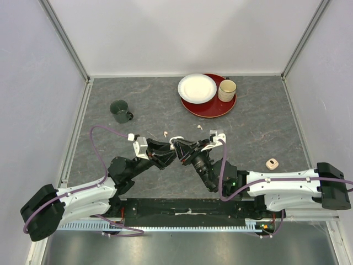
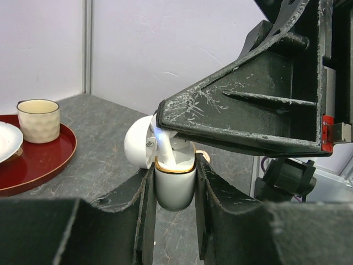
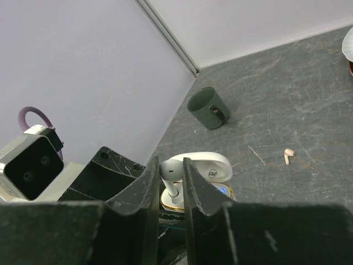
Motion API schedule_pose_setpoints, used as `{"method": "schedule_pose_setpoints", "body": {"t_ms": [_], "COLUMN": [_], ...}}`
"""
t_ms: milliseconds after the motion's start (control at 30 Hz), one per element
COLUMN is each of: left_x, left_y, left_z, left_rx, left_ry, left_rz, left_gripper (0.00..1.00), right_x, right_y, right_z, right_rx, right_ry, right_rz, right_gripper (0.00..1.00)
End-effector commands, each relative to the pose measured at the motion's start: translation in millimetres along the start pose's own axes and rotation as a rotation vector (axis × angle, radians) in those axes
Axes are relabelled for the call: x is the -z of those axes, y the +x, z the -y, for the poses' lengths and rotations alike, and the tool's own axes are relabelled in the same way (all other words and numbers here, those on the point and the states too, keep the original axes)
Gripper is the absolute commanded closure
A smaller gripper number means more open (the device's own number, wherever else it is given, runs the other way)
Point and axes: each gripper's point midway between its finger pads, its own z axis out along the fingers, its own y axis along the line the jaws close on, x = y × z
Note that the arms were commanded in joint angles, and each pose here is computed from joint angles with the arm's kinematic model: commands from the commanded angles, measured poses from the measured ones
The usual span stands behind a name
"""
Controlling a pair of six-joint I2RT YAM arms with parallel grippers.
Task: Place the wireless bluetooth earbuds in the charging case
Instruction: Place the earbud in the charging case.
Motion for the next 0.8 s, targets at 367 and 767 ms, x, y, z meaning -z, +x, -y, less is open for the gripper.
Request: {"method": "schedule_pose_setpoints", "body": {"t_ms": [367,767], "left_x": [-9.3,-7.4], "left_y": [-50.2,-49.5], "left_z": [-3.5,-5.1], "left_rx": [-0.069,-0.076], "left_ry": [-0.042,-0.053], "left_rz": [0.173,0.171], "left_gripper": [0.98,0.98], "right_x": [13.7,17.9], "right_y": [9.9,10.2], "right_z": [-10.4,-15.0], "right_rx": [0.037,0.08], "right_ry": [-0.003,-0.004], "right_rz": [-0.046,-0.068], "right_gripper": [1.0,1.0]}}
